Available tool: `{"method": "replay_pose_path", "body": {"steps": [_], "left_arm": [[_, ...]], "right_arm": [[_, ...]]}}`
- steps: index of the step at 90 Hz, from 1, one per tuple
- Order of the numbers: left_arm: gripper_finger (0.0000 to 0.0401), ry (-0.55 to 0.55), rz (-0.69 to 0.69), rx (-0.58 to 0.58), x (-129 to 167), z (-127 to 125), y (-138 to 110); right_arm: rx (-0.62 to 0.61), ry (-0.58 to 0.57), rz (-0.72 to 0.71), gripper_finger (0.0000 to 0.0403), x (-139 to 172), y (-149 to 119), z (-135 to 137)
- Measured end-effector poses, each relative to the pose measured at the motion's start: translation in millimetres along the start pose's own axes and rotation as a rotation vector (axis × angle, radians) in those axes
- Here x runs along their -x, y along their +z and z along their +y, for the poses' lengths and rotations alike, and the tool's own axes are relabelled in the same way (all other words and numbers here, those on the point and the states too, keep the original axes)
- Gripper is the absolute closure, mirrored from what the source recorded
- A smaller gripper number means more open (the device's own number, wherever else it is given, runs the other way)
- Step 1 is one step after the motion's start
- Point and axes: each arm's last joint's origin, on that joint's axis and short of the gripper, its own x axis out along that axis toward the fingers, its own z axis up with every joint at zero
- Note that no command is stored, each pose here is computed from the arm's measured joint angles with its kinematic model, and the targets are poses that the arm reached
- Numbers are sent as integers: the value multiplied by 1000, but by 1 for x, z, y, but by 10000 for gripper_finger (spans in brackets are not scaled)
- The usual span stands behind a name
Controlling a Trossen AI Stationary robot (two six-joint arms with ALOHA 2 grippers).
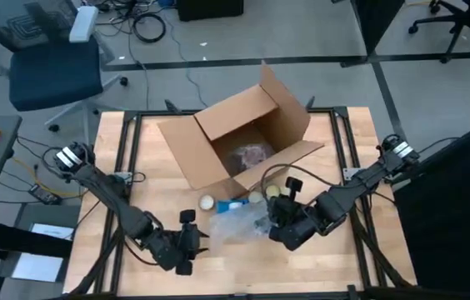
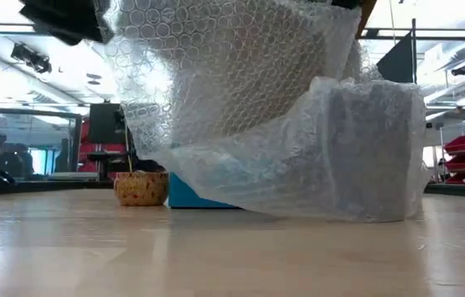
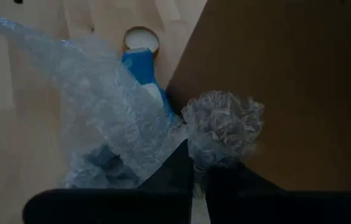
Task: Wrap mug
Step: Wrap the purple mug with the bubble wrap
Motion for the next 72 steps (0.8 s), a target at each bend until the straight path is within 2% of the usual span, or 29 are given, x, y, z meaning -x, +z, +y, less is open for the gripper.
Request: {"method": "replay_pose_path", "body": {"steps": [8, 25, 47, 56, 68, 72], "left_arm": [[247, 11, -17, 0, -11, -8, -6], [247, 163, -123, -6, -30, -13, -11], [254, 308, -227, 25, -33, -12, -8], [286, 373, -265, 63, -33, -9, -7], [376, 394, -276, 115, -37, -3, -4], [389, 408, -281, 124, -38, 0, -3]], "right_arm": [[-1, 0, 0, 403, 0, 0, 0], [-9, 1, 1, 403, 0, 0, 0], [-13, 22, 14, 403, 0, 0, 1], [-29, 25, 13, 403, 0, 0, 1], [-40, 47, 30, 403, 1, -1, 2], [-44, 52, 33, 403, 1, -1, 3]]}}
